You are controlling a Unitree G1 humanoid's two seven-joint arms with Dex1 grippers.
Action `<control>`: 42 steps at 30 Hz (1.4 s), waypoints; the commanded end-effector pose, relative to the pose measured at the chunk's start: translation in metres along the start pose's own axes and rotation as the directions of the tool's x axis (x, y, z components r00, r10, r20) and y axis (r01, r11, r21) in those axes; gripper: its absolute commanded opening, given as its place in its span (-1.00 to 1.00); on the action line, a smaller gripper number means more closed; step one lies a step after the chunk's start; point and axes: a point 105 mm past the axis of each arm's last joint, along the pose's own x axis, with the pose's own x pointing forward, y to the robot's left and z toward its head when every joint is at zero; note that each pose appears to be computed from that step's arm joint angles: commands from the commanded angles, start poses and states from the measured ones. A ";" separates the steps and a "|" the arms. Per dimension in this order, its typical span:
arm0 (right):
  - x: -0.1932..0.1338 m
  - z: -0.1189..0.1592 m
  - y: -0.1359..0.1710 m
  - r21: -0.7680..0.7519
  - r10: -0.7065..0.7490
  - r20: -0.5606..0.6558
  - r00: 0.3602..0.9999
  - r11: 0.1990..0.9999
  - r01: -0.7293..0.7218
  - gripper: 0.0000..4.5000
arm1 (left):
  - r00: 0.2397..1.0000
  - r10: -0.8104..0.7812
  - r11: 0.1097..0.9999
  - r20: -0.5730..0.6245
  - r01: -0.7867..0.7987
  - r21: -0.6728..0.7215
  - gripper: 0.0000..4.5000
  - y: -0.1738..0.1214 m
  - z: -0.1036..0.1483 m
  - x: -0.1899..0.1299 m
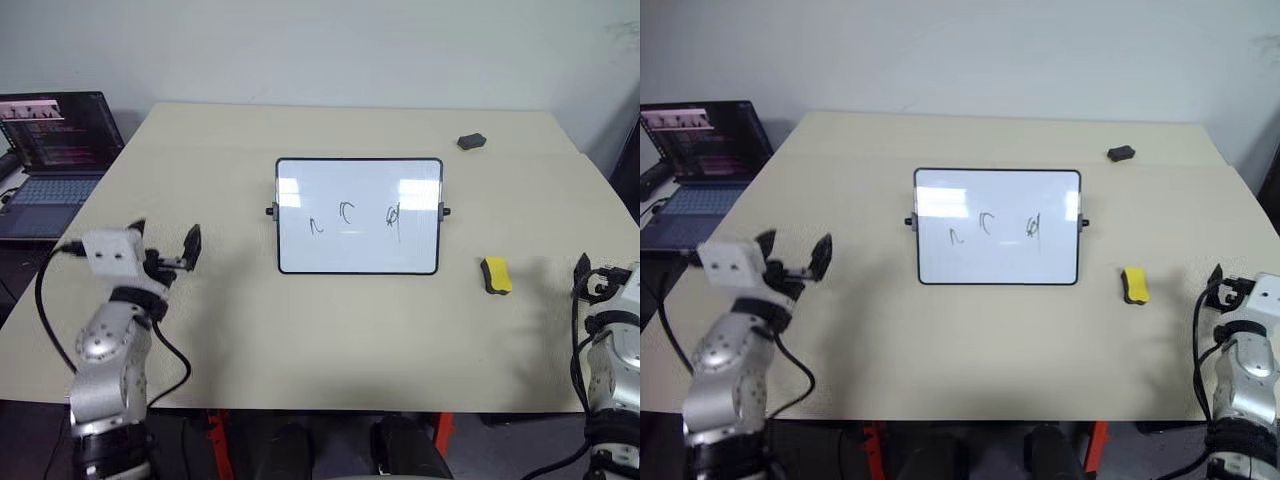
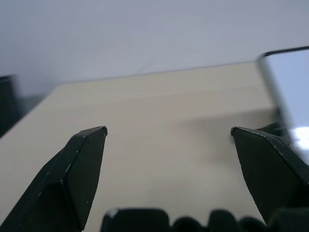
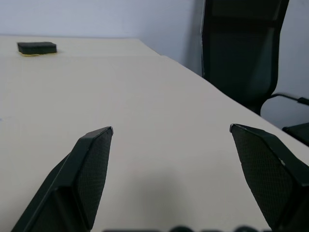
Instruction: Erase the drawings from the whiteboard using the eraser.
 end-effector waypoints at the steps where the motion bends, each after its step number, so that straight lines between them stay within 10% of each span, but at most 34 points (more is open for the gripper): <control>1: -0.005 0.039 0.015 0.039 0.089 0.079 0.993 0.995 -0.092 0.86 | 0.967 -0.249 0.968 0.064 0.250 -0.017 1.00 -0.038 0.033 0.008; 11: -0.040 0.060 0.088 0.141 0.466 -0.061 0.883 0.880 -0.454 0.86 | 0.652 -0.758 0.651 -0.016 0.755 -0.081 1.00 -0.116 0.057 -0.002; 23: -0.048 0.040 0.129 0.138 0.512 -0.232 0.827 0.859 -0.493 0.86 | 0.121 -0.984 0.126 -0.132 0.992 -0.026 1.00 -0.178 0.052 -0.025; 42: -0.011 0.011 0.127 0.158 0.373 -0.362 0.854 0.928 -0.338 0.86 | 0.176 -0.972 0.172 -0.156 0.984 0.037 1.00 -0.186 0.037 -0.008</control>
